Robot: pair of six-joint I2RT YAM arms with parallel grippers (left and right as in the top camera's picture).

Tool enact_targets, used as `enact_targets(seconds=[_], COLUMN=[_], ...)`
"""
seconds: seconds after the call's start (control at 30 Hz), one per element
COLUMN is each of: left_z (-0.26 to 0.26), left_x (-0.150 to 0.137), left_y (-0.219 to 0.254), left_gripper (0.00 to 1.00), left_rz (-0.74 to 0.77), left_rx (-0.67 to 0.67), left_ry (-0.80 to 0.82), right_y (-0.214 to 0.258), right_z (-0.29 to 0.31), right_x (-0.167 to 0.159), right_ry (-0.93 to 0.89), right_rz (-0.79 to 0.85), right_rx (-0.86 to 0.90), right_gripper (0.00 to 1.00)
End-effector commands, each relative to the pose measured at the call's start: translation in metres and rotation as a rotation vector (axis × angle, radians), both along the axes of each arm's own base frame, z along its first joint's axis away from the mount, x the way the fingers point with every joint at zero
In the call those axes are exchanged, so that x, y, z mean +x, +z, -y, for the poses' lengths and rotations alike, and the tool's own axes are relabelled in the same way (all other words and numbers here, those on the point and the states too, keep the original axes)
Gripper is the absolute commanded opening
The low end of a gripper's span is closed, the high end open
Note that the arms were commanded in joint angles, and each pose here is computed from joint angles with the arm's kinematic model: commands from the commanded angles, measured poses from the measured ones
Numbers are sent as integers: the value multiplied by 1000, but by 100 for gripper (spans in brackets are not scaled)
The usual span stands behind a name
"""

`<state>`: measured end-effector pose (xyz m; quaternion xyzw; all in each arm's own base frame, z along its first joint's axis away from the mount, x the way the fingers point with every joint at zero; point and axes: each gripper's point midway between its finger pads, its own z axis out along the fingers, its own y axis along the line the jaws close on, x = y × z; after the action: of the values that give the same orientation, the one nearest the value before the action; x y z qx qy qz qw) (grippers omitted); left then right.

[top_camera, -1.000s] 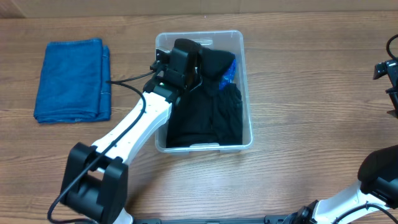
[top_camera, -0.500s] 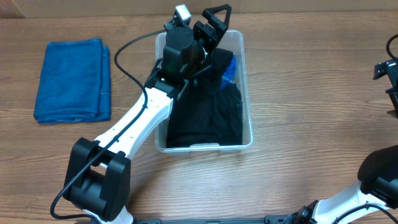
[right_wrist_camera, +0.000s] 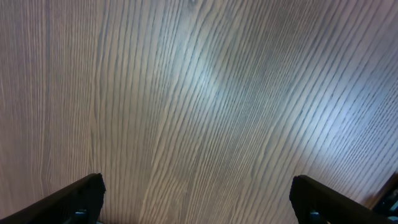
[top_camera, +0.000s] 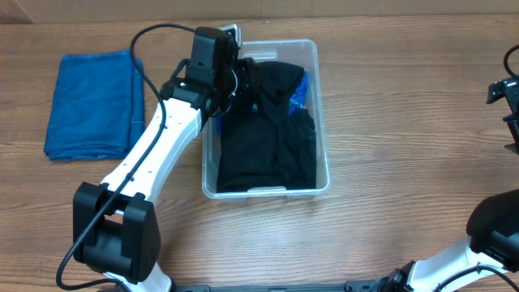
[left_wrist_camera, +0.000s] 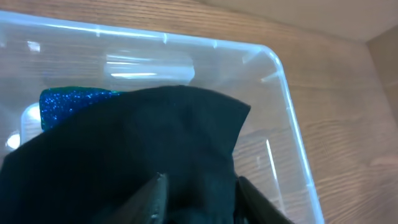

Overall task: Pack container
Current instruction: 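Push and flatten the black cloths inside the container with the left gripper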

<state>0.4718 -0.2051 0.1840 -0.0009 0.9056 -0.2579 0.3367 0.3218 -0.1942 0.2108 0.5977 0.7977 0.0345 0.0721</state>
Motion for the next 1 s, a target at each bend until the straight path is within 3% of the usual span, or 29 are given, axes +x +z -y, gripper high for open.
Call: enact_targets(seconds=[0.0,0.1,0.27,0.5,0.7,0.8,0.97], left_z=[-2,-9,4,23,34,37,44], left_x=[8,12,11,-7,-24,-17,0], left_y=[11,10,-18,-90,-104,-80,31], left_gripper=[18,4,4,4,4,4,4], left_rz=[87,113,92,-83,-140,-89,118], left_rx=[86,146,202,246,272,253,186], left_ry=[-35,-29,-89,-151,-190,-186,-168], right_y=[7,7,7,7,7,7,7], right_z=[0,0,0,0,0,0,0], right_x=[-1,-1,-1,-1,-1,-1,-1], right_ry=[-6,-6,-6,-6,-6,-6,-6], right_rz=[18,18,18,18,18,18,18], right_rx=[-9,-9,-9,-9,-9,-9,-9], right_gripper=[100,100,100,100,100,100,100])
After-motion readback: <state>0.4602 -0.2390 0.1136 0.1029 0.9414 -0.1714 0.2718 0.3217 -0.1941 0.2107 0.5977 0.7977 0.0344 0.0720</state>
